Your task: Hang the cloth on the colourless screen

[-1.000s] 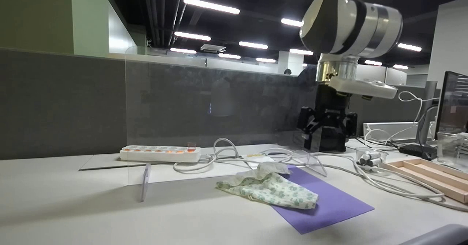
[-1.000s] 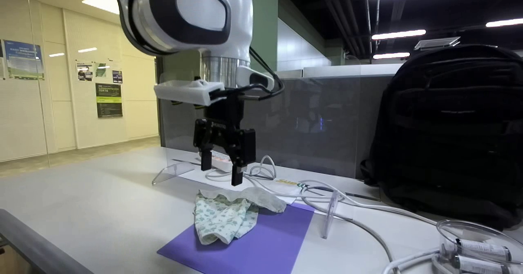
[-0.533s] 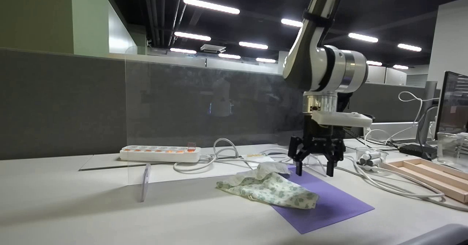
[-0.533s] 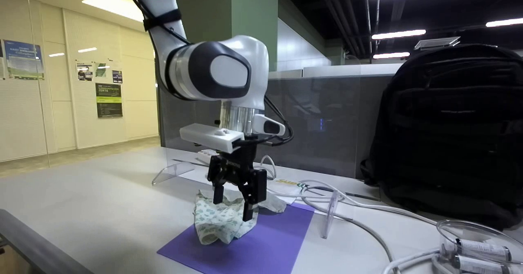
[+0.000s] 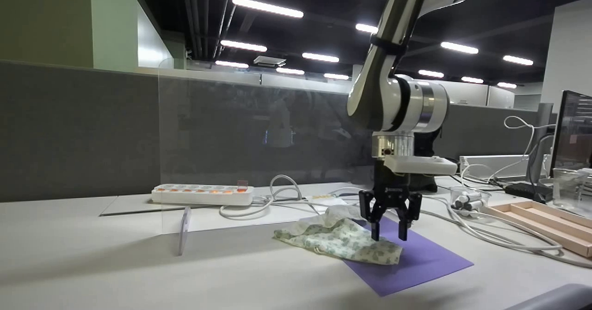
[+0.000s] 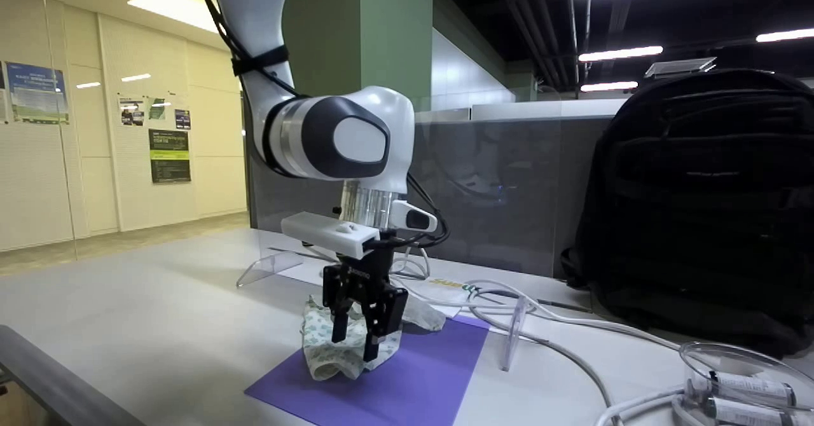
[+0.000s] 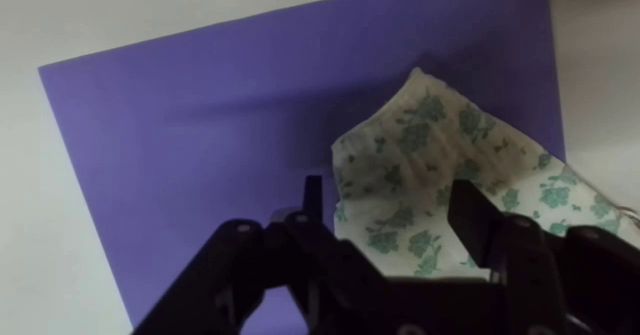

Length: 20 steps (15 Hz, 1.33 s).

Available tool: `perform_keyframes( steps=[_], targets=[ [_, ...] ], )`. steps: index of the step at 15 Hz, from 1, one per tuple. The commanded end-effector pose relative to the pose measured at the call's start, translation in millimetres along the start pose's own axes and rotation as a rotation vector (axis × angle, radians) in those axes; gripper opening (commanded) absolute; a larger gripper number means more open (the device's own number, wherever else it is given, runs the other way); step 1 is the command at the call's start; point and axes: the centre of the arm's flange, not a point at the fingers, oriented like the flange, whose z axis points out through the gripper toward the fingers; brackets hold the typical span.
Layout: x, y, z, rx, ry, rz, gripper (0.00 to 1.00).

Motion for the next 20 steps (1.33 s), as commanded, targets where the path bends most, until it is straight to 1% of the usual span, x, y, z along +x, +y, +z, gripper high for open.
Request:
perform_keyframes(
  steps=[1,3,6,8,11,13,15,17,20],
  targets=[
    [6,-2,1,-0.004,-0.007,-0.001,0.37],
    [6,-2,5,-0.008,-0.018,-0.003,0.24],
    [4,-3,9,-0.008,-0.036,-0.007,0.02],
    [2,-5,6,-0.005,-0.039,-0.013,0.00],
    [3,-15,-7,-0.007,-0.033,-0.015,0.00],
    [4,-28,-27,-0.013,-0.012,-0.028,0.00],
    [6,-44,-57,-0.024,0.034,-0.034,0.00],
    [7,-66,-94,-0.046,0.122,-0.018,0.00],
    [4,-98,-161,-0.056,0.252,0.019,0.00]
  ],
)
